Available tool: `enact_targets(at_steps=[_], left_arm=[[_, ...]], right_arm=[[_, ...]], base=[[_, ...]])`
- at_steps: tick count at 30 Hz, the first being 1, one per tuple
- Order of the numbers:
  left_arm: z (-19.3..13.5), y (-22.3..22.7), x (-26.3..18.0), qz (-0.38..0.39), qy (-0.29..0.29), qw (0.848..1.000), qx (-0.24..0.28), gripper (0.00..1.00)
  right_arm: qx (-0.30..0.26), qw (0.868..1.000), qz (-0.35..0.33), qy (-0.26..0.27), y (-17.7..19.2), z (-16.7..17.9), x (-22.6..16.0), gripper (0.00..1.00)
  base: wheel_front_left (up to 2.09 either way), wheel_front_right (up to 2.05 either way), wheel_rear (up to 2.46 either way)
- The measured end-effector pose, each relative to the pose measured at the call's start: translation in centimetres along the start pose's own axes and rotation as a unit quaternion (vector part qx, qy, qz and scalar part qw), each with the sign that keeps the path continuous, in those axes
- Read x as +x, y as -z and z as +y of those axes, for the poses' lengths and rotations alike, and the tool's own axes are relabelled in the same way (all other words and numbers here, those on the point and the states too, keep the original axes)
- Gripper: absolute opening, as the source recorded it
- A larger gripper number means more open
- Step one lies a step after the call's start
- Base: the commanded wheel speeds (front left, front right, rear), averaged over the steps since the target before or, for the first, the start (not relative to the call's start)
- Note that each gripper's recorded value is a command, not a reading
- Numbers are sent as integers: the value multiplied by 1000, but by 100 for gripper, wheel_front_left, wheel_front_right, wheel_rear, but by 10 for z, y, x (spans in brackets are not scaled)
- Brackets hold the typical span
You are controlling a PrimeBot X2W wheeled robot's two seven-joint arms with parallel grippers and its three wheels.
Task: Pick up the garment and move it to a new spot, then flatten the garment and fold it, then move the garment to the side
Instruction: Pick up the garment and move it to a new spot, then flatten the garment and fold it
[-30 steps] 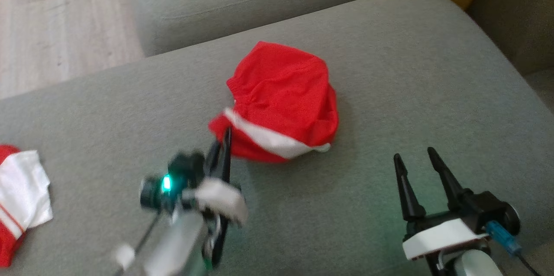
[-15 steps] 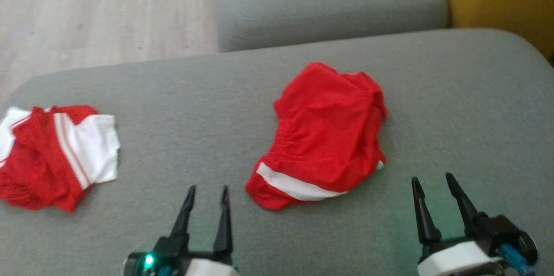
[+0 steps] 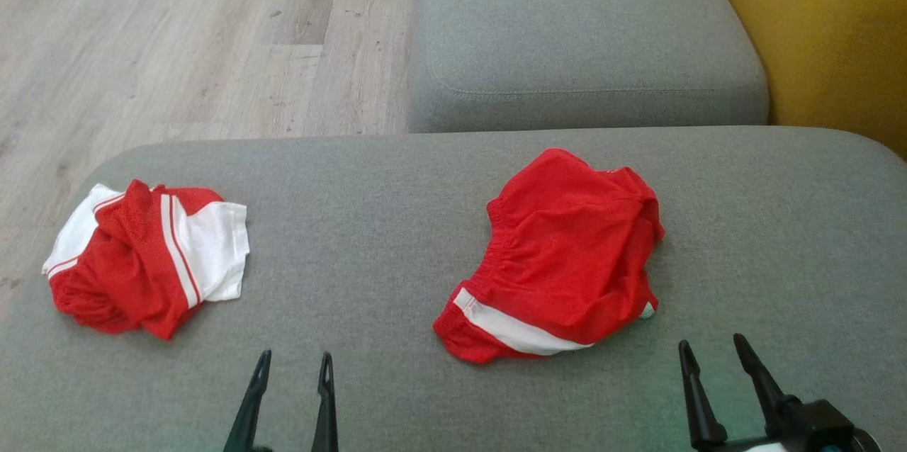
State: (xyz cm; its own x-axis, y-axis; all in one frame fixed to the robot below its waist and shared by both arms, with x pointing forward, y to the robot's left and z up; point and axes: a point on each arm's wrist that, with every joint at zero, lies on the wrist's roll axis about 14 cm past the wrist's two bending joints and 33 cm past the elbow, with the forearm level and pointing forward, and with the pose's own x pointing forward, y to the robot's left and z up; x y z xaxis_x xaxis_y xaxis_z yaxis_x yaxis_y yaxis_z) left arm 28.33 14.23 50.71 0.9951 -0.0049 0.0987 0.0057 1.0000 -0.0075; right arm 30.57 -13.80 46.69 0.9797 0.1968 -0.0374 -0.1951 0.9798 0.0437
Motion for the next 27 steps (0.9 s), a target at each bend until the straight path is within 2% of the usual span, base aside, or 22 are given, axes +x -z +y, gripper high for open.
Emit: enact_targets(at_steps=[3,27], left_arm=[[3,7,-11,9,7,999,32,100],[8,10,-11,15,-1,999,43,100]], right_arm=[[0,1000,-6,-9,-4,6,1,100],[2,1000,-1,-17,0,12,-2,100]], base=[[0,0,0],[0,0,0]])
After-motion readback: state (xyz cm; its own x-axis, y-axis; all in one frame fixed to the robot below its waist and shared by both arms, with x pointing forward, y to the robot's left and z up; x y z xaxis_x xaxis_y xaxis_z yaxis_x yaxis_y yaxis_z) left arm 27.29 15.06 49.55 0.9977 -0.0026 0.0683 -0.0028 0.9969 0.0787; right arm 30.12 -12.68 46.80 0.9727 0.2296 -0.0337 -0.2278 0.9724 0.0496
